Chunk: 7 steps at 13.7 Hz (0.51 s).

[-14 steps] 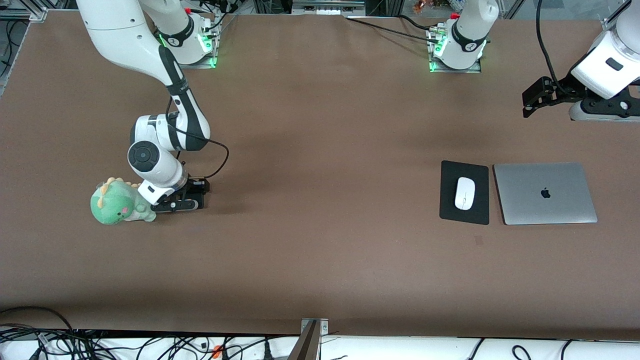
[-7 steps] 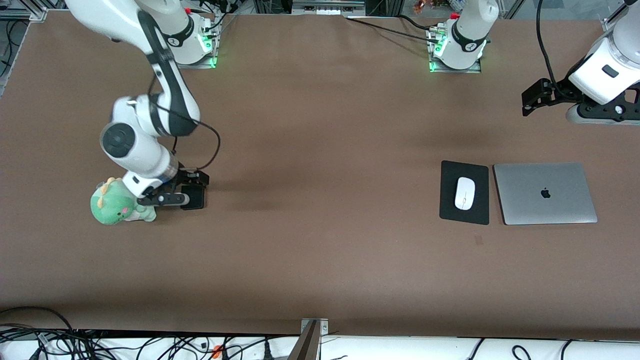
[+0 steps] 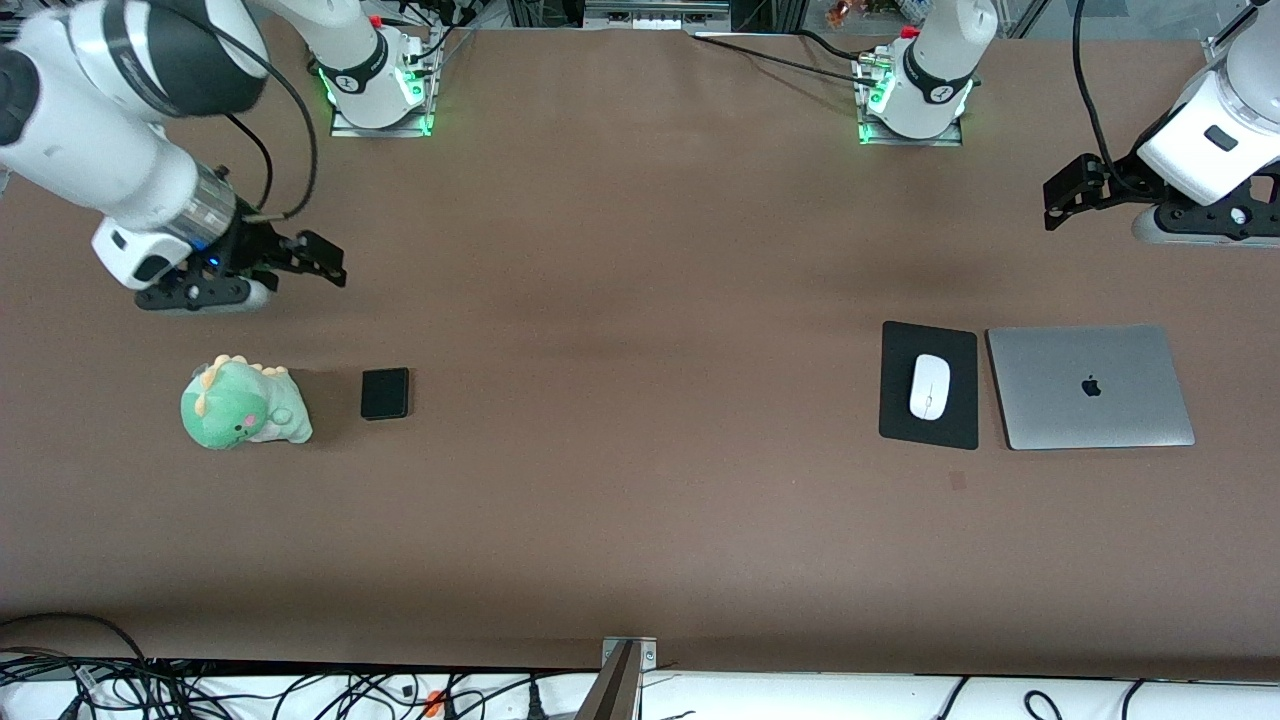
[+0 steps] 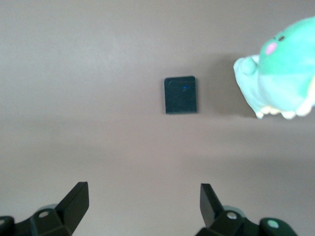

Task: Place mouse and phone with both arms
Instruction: 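Release the phone and raise the right gripper away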

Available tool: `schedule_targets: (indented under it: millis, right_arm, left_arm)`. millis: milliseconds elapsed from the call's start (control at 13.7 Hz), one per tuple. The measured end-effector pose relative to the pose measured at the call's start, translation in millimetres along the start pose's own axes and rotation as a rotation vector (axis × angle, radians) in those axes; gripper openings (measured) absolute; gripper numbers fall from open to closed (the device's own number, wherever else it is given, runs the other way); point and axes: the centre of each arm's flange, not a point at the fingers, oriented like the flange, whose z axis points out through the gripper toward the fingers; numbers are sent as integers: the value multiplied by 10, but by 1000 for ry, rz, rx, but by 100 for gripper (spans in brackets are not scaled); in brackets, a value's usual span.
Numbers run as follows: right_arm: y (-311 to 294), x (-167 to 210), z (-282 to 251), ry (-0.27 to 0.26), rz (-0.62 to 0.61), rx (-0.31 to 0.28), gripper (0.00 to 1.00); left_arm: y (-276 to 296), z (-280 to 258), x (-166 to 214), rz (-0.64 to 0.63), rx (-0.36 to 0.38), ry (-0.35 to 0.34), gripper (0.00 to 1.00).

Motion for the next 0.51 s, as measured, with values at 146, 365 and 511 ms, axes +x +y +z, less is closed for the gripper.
schedule_targets:
  millis: [146, 365, 511]
  right_arm:
    - [124, -50, -190, -30, 3, -36, 100]
    - [208, -55, -458, -36, -20, -69, 100]
    - [262, -34, -547, -22, -40, -79, 100]
  left_arm:
    - [0, 0, 0, 0, 0, 0, 100]
    - [0, -6, -3, 0, 0, 1, 100]
    - [0, -9, -5, 0, 0, 2, 100]
